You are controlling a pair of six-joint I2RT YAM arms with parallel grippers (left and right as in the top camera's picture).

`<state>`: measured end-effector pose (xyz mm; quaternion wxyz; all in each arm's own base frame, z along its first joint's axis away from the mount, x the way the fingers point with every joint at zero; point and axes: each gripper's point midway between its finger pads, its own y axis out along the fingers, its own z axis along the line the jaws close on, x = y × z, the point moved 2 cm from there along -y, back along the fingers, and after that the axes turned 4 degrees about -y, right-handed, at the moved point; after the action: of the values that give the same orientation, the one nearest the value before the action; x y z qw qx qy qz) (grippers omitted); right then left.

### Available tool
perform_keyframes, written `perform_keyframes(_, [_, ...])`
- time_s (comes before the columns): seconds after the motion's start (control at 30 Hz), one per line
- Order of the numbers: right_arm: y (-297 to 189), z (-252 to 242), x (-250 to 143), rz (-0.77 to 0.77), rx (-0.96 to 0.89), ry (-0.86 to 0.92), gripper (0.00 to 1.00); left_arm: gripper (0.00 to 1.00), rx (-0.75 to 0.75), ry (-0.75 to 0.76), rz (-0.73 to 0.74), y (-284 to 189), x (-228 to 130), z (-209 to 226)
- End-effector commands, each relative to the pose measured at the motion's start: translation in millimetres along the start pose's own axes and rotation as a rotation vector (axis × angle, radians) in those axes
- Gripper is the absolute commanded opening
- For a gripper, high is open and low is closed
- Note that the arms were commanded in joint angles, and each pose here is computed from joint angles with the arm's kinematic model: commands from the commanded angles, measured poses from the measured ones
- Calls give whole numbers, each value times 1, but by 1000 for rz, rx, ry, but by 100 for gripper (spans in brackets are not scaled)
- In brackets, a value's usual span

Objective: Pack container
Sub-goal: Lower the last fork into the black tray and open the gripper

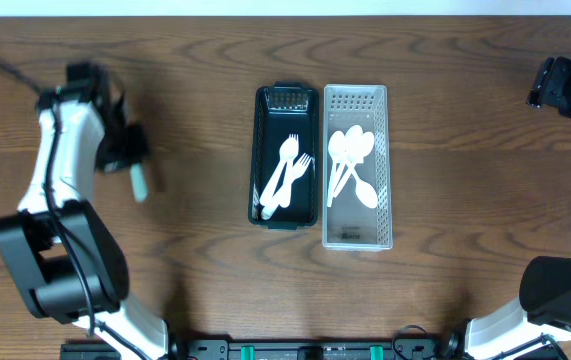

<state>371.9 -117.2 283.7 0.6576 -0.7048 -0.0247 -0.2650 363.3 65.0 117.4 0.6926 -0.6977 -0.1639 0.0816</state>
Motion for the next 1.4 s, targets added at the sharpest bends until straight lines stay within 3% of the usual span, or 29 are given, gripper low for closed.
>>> perform_keyframes(0.0, [-9,-3,0,-23,2,-10,72,6,-59,122,-156,-70,15,-59])
perform_keyframes(0.2, [-9,-3,1,-27,2,-10,73,6,-166,272,-253,-118,-7,-160])
perform_keyframes(0.43, [-9,-3,0,-24,2,-15,73,6,-225,410,-221,-105,-54,-239])
perform_keyframes(0.6, [-9,-3,0,-23,2,-21,73,6,-200,443,-155,-68,-64,-264])
perform_keyframes(1.1, [-9,-3,-2,-13,1,-32,73,6,-42,398,71,60,-73,-268])
perform_keyframes(1.27, [-9,-3,-1,-19,0,-49,73,17,-53,451,55,55,-71,-269])
perform_keyframes(1.3, [-9,-3,0,-21,1,-55,73,23,-65,476,38,50,-68,-271])
perform_keyframes(1.37, [-9,-3,1,-26,1,-55,73,48,-80,510,-7,40,-62,-274])
